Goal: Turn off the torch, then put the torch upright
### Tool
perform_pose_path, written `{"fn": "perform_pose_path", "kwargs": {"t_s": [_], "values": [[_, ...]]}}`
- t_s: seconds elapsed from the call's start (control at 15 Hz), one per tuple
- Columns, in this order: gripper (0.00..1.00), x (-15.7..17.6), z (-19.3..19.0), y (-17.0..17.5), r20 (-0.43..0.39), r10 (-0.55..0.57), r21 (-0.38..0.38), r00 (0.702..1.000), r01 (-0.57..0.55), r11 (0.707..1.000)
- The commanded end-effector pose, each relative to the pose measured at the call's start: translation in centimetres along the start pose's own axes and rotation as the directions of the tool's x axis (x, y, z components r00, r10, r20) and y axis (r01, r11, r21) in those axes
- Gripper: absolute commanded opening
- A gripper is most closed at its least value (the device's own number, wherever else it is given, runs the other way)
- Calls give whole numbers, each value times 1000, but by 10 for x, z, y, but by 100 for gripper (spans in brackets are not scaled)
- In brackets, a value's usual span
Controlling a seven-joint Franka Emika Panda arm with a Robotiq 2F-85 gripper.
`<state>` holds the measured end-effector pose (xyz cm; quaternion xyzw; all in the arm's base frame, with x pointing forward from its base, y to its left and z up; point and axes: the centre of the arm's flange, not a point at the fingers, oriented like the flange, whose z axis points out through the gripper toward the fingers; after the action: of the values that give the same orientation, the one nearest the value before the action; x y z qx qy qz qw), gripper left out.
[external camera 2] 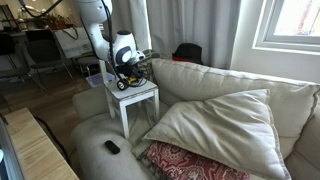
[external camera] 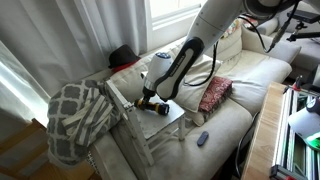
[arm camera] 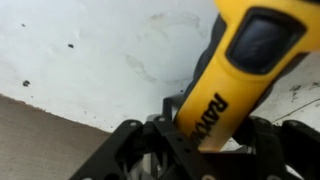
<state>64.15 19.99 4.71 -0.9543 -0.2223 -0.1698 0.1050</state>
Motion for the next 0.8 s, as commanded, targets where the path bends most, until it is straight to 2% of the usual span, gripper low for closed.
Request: {"fn": "perform_pose_path", "kwargs": {"t_s": [0.0, 0.33, 0.73], "values": [[25, -4, -8, 12, 7, 35, 59, 999, -35, 998], [25, -9, -43, 24, -64, 58, 136, 996, -49, 990], [25, -21, -73, 26, -196, -29, 222, 980, 73, 972]]}}
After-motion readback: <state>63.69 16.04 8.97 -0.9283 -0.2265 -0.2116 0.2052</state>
